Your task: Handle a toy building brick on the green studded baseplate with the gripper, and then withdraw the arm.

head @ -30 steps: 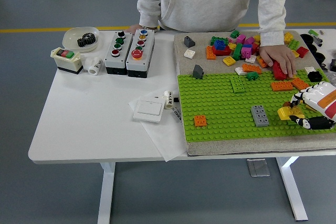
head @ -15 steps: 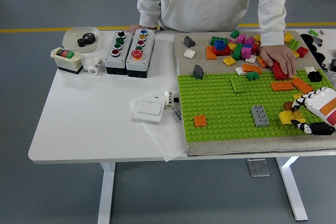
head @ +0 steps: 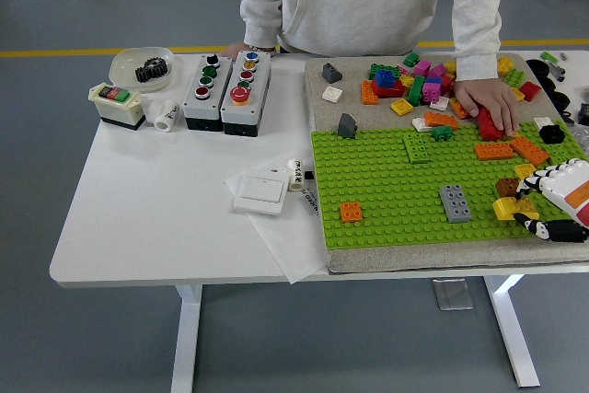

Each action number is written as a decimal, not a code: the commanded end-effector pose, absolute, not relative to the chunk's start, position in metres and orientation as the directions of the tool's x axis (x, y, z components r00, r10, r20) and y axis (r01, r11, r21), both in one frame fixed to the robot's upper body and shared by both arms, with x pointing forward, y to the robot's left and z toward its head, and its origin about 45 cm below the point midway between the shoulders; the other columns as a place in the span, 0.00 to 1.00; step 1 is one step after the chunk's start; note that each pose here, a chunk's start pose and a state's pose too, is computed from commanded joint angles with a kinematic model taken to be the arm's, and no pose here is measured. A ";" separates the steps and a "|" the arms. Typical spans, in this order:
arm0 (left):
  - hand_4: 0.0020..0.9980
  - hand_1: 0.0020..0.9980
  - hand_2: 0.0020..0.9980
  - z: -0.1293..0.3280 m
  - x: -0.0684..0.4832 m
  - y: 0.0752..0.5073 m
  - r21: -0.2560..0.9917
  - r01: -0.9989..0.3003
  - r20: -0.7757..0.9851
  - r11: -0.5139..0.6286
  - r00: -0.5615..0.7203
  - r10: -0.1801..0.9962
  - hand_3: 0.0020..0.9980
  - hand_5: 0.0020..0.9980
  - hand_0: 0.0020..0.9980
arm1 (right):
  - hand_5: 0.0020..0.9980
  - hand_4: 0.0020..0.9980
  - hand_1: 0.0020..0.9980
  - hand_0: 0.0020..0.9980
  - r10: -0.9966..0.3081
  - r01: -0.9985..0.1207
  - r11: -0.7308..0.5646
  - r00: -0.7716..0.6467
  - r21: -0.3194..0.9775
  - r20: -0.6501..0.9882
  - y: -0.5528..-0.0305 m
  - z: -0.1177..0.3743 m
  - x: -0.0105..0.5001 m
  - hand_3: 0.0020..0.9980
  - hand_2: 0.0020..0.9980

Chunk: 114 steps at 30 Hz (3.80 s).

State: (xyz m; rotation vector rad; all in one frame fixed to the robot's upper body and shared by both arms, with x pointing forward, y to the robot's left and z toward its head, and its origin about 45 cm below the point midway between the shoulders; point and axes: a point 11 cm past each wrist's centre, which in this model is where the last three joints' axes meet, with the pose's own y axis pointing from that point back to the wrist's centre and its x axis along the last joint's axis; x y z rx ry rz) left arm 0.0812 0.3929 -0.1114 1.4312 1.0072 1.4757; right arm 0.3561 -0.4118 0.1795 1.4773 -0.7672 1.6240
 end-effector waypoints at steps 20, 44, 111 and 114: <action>0.71 0.81 0.79 -0.111 0.087 0.389 0.946 -0.035 0.324 -0.324 0.007 0.946 0.64 0.62 0.79 | 0.30 0.64 0.46 0.34 0.077 -0.894 -0.447 -0.011 0.024 0.997 -0.421 0.183 0.363 0.51 0.52; 0.71 0.81 0.79 -0.112 0.089 0.383 0.951 -0.041 0.307 -0.306 0.021 0.952 0.64 0.62 0.79 | 0.27 0.62 0.46 0.33 0.091 -0.900 -0.431 0.033 0.069 0.995 -0.425 0.175 0.365 0.52 0.52; 0.71 0.80 0.79 -0.110 0.088 0.392 0.946 -0.031 0.324 -0.322 0.044 0.945 0.64 0.62 0.78 | 0.32 0.81 0.55 0.44 -0.103 -0.919 -0.370 -0.108 -0.139 0.989 -0.424 0.224 0.359 0.62 0.69; 0.71 0.80 0.79 -0.110 0.088 0.393 0.945 -0.032 0.326 -0.325 0.042 0.945 0.64 0.62 0.78 | 0.32 0.81 0.55 0.44 -0.168 -0.930 -0.320 -0.131 -0.180 0.977 -0.421 0.233 0.356 0.62 0.69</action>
